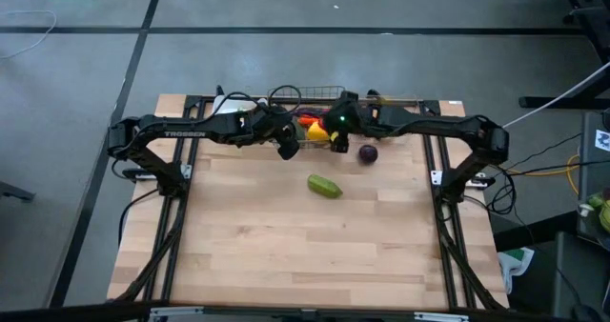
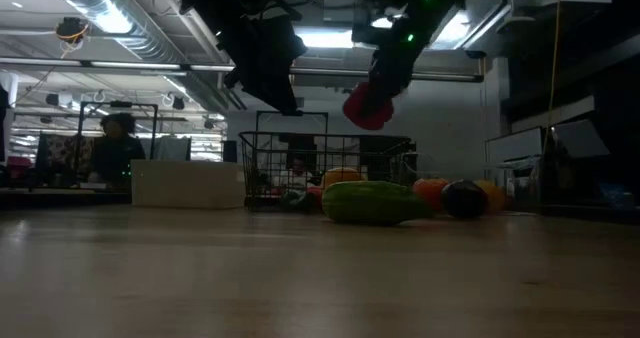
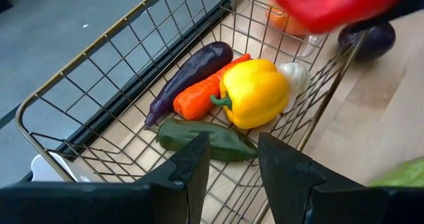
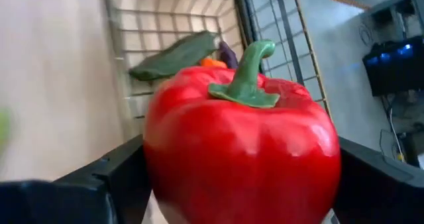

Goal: Sort produce into baskets
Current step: Put the red bell pepper into the wire basket, then put the plum into the wire basket

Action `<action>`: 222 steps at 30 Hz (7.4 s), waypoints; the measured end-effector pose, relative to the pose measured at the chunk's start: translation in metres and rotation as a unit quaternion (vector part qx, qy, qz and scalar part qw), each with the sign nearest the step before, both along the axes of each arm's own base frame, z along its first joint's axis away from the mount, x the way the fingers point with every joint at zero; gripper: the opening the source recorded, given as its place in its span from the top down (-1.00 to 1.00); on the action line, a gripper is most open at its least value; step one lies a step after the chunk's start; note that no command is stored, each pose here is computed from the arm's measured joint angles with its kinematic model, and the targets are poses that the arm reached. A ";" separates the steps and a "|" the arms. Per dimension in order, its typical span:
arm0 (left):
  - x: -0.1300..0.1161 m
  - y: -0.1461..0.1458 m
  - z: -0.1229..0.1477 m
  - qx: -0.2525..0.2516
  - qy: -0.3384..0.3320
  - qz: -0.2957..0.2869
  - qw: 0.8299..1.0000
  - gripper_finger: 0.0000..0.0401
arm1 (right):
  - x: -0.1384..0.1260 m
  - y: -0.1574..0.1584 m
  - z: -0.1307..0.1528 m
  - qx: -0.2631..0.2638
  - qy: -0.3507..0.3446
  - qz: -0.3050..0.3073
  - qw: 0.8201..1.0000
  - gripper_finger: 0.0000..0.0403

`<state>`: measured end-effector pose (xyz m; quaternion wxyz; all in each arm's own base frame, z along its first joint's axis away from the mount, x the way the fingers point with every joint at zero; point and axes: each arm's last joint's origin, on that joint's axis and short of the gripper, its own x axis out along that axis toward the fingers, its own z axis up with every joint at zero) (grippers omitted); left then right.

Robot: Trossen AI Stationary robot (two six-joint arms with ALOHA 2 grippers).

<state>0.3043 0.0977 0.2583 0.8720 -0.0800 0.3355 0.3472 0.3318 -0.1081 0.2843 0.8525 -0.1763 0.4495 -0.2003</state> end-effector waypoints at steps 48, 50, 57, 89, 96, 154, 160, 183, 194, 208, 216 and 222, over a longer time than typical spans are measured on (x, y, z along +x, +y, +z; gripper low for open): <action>0.000 0.000 0.000 -0.014 -0.014 0.017 1.000 0.38 | 0.033 -0.073 -0.070 0.024 -0.042 -0.033 0.998 -0.74; 0.000 0.000 0.000 -0.014 -0.014 0.017 1.000 0.38 | 0.033 -0.073 -0.070 0.024 -0.042 -0.033 0.998 -0.74; 0.000 0.000 0.000 -0.014 -0.014 0.017 1.000 0.38 | 0.033 -0.073 -0.070 0.024 -0.041 -0.033 0.998 -0.74; 0.000 0.000 0.000 -0.015 -0.014 0.017 1.000 0.38 | 0.037 -0.071 0.008 -0.020 -0.091 -0.042 0.995 -0.91; 0.000 0.000 0.000 -0.015 -0.014 0.017 1.000 0.38 | 0.034 -0.034 0.050 -0.017 0.009 -0.034 0.999 -0.94; -0.001 0.002 0.000 -0.020 -0.018 0.032 0.999 0.38 | 0.039 -0.105 -0.040 0.143 0.017 -0.040 0.989 -0.98; -0.001 0.002 0.000 -0.020 -0.018 0.032 0.999 0.38 | 0.038 -0.103 -0.036 0.161 0.016 -0.027 0.986 -0.94; -0.001 0.002 0.000 -0.019 -0.017 0.031 0.999 0.38 | -0.063 -0.041 0.080 0.322 0.118 -0.109 0.933 -0.94; -0.001 0.002 0.000 -0.018 -0.016 0.030 0.999 0.38 | -0.088 -0.026 0.037 0.382 0.111 -0.232 0.888 -0.94; -0.001 0.002 0.000 -0.018 -0.016 0.029 0.999 0.38 | -0.090 -0.024 -0.033 0.417 0.104 -0.307 0.849 -0.94; -0.001 0.002 0.000 -0.017 -0.016 0.029 0.999 0.38 | -0.089 -0.025 -0.066 0.410 0.068 -0.322 0.851 -0.94; -0.001 0.002 0.000 -0.017 -0.016 0.029 0.999 0.38 | -0.089 -0.021 -0.084 0.364 0.058 -0.345 0.863 -0.94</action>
